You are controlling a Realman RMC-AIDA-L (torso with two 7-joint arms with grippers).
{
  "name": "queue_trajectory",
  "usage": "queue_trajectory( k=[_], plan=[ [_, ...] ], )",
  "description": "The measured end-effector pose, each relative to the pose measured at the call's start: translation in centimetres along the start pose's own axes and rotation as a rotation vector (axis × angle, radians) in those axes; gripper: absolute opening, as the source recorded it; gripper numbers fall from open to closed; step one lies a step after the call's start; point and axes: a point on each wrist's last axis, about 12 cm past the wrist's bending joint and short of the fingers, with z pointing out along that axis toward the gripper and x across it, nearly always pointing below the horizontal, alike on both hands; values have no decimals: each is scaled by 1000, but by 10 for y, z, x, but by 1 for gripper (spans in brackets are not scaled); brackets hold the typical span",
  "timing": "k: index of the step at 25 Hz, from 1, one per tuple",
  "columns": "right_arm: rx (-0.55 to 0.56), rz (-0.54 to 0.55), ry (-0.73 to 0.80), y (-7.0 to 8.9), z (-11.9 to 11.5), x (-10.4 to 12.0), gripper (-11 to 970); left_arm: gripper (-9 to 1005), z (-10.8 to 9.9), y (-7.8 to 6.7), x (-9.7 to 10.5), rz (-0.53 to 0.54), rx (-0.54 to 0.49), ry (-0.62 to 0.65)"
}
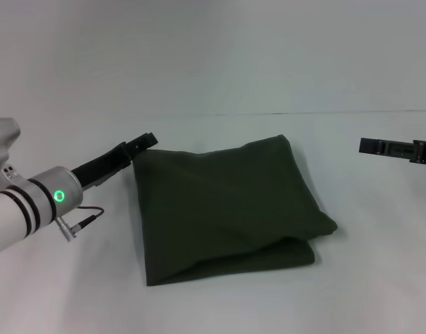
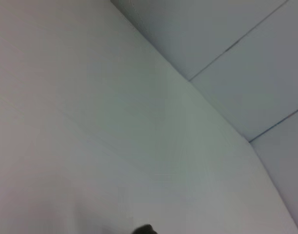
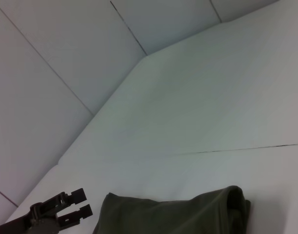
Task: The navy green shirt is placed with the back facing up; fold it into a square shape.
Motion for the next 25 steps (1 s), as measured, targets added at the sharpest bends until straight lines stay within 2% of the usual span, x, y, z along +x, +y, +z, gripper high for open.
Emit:
queue_trajectory(
  k=[6,25],
  plan=[
    [15,2,-7,-2,0,0,897,909,1,5,1,20,-48,1],
    [22,5,-7,-3,2,0,897,908,13,-5,9,115,-70,64]
  ],
)
